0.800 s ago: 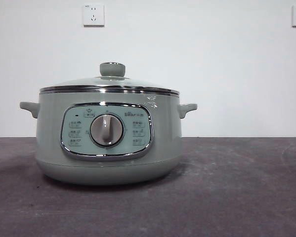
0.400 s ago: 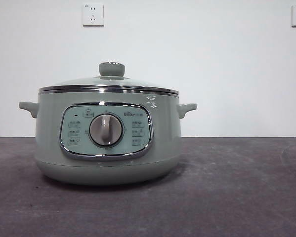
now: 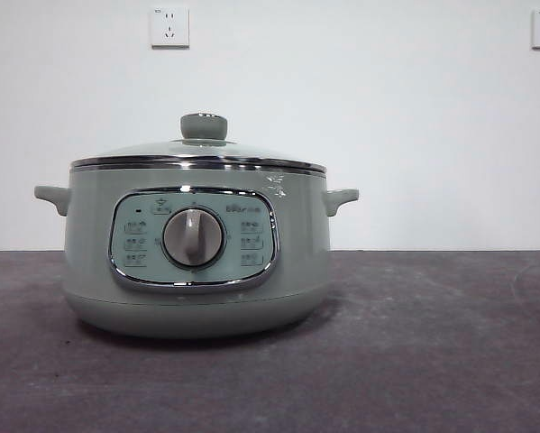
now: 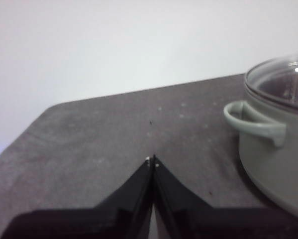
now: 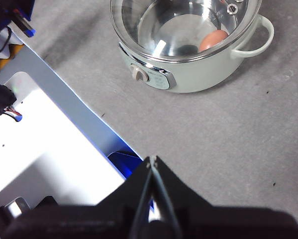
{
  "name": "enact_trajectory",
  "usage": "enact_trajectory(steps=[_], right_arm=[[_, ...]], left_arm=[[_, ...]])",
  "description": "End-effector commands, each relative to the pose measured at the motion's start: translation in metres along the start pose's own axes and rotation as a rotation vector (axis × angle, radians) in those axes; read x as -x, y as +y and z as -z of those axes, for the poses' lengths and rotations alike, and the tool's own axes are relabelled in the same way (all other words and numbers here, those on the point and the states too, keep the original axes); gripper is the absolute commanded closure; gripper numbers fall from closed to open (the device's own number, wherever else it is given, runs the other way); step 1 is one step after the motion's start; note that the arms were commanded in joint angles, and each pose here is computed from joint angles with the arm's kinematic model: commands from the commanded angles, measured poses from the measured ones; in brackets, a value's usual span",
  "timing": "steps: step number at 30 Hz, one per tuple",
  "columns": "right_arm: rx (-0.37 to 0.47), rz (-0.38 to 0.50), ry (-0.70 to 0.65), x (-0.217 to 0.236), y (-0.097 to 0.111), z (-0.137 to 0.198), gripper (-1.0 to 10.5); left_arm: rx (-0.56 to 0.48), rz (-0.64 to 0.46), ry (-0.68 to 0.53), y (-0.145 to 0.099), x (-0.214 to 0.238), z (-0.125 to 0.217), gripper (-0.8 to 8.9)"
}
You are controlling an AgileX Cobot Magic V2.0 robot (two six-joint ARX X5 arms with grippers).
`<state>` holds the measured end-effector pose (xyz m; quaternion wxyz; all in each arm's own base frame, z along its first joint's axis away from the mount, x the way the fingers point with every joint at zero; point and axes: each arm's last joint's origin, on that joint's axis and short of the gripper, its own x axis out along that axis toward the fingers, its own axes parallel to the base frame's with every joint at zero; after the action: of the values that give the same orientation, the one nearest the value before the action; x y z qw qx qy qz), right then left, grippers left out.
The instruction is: Pick up the egg,open the lid,put the egg in the pot,close the lid
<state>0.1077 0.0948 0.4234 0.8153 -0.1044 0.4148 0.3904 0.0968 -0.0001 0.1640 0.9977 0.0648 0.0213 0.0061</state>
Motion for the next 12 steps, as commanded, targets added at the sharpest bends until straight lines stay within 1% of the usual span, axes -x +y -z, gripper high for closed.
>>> enact_trajectory(steps=[1,5,7,11,12], right_arm=[[-0.01,0.0,0.008,0.001,0.0,0.001,9.5],[-0.01,0.0,0.008,0.001,0.0,0.001,9.5],[-0.01,0.0,0.008,0.001,0.0,0.001,9.5],[-0.01,0.0,0.008,0.001,0.0,0.002,9.5],[-0.01,0.0,0.008,0.001,0.0,0.001,9.5]], left_arm=[[0.017,-0.001,0.04,-0.001,-0.001,0.007,8.17],[0.028,0.009,0.105,-0.001,0.0,0.014,8.17],[0.057,0.012,0.147,-0.002,0.0,0.018,8.17],[0.108,0.016,0.143,-0.002,0.0,0.017,8.17],[0.107,0.014,0.144,-0.002,0.0,0.017,8.17]])
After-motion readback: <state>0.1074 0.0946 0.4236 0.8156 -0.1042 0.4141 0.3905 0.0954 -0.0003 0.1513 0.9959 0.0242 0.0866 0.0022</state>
